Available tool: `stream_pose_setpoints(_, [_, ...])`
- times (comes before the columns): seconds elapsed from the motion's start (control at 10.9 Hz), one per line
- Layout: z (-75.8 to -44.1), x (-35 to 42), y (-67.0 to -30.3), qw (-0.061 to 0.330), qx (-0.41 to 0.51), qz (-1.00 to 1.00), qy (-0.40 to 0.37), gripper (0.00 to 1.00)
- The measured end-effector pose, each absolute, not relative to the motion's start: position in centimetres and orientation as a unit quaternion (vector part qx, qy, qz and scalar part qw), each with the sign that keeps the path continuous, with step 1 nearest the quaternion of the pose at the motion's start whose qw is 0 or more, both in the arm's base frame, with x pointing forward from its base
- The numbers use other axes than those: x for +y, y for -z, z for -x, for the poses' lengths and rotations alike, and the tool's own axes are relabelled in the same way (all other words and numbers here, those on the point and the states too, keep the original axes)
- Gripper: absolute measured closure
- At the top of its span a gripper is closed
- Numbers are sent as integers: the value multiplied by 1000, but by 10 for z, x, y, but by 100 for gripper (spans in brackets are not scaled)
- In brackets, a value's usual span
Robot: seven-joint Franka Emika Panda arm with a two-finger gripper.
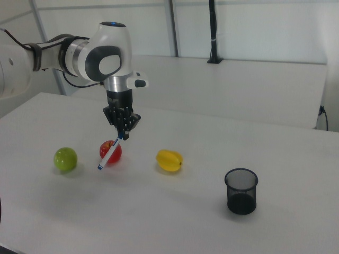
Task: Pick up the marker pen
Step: 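Lower the marker onto the table and open the gripper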
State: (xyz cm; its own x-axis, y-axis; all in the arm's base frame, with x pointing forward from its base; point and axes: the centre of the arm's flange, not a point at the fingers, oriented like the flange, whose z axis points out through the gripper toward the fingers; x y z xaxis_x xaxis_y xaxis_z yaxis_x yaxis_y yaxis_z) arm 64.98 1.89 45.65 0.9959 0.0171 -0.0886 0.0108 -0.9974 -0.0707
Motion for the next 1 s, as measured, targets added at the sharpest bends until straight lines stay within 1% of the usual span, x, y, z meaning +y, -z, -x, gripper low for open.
stream_pose_setpoints(0.27, [-657,29,-428,24,-16,998,-58,83])
stream_pose_setpoints(0.64, [-671,60,-362,3,-41,997,-64,83])
stream_pose_setpoints(0.73, [-674,64,-351,1,-44,997,-60,83])
stream_pose_setpoints(1.0, [-676,64,-344,-1,-44,997,-59,83])
